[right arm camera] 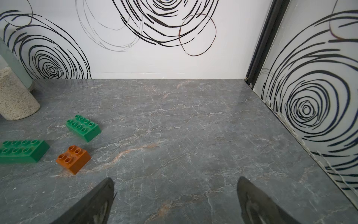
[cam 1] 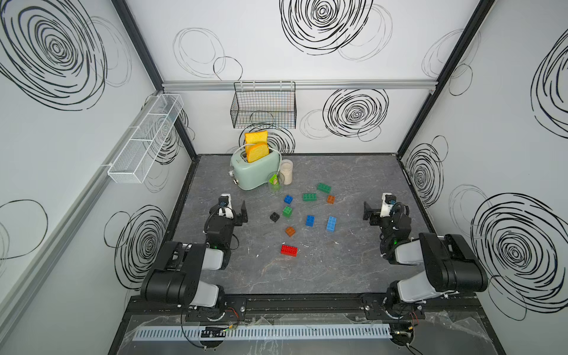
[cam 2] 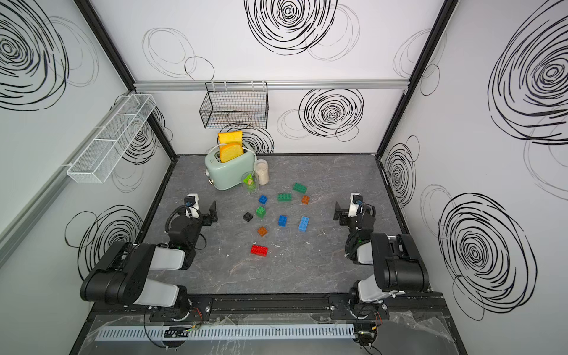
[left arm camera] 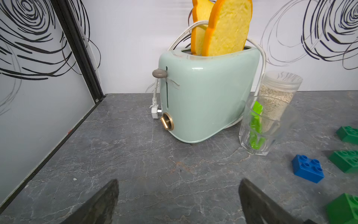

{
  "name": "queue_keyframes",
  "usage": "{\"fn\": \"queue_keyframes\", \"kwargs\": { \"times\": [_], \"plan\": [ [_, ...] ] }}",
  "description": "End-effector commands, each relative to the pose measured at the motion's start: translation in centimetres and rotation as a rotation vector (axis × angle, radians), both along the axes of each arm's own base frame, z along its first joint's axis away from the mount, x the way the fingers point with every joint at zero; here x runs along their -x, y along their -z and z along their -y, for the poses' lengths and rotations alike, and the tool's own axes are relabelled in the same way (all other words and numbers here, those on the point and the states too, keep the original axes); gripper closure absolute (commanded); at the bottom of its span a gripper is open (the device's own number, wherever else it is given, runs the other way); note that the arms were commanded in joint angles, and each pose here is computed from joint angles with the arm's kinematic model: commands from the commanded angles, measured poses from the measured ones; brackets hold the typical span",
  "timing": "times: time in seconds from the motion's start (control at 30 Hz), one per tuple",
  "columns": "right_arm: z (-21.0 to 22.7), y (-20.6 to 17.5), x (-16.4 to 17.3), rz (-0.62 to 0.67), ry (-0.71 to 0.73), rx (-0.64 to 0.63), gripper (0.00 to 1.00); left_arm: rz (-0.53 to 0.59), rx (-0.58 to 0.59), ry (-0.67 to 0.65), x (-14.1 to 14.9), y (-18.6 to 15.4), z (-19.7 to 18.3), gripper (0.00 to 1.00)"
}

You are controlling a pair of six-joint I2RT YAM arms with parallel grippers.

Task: Assemble the letter f with lego
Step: Adjust the lego brick at the center of the board.

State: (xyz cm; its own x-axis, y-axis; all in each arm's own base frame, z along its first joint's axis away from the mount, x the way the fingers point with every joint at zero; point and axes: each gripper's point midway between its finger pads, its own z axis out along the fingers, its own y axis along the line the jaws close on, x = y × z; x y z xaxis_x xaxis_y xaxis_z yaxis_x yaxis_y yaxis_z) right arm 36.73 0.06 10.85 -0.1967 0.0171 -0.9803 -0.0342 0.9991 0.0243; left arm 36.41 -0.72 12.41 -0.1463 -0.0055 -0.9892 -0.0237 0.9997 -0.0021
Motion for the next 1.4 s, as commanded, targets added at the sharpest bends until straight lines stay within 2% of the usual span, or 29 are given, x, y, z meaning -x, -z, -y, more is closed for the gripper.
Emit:
{"fn": "queue_keyframes", "kwargs": {
  "times": [0.0,0.73,0.93,1.0,1.07,1.1,1.17,1.23,1.37],
  "plan": [
    [-0.2,-1.4,-0.6,0.053,-0.009,0.011,0.01,0.082,-0.010,-0.007,-0.6,-2.2,0.0,0.02],
    [-0.1,-1.4,-0.5,0.053,-0.009,0.011,0.01,0.095,0.022,0.022,-0.6,-2.4,-0.2,0.02],
    [-0.6,-3.8,-2.2,-0.010,0.013,0.043,0.01,0.094,-0.068,-0.010,-0.7,-3.7,1.2,0.02],
    [0.1,-5.3,-2.2,-0.005,0.117,0.003,0.01,0.005,-0.087,-0.029,-0.9,-3.2,2.0,0.02],
    [0.8,-6.5,-2.7,-0.023,0.182,-0.069,0.01,-0.163,-0.111,-0.037,-1.5,-2.0,3.2,0.02],
    [0.6,-7.3,-3.2,-0.038,0.174,-0.070,0.01,-0.192,-0.138,-0.058,-1.5,-2.0,3.5,0.02],
    [-0.3,-8.8,-4.1,-0.071,0.148,-0.072,0.01,-0.177,-0.147,0.001,-0.8,-3.4,5.5,0.02],
    [-1.1,-10.5,-4.5,-0.078,0.140,-0.094,0.01,-0.200,-0.069,0.045,-0.3,-5.3,7.3,0.02],
    [-1.7,-11.6,-5.9,-0.151,0.159,-0.291,0.01,-0.330,-0.038,0.143,1.3,-7.7,11.7,0.02]
  ]
}}
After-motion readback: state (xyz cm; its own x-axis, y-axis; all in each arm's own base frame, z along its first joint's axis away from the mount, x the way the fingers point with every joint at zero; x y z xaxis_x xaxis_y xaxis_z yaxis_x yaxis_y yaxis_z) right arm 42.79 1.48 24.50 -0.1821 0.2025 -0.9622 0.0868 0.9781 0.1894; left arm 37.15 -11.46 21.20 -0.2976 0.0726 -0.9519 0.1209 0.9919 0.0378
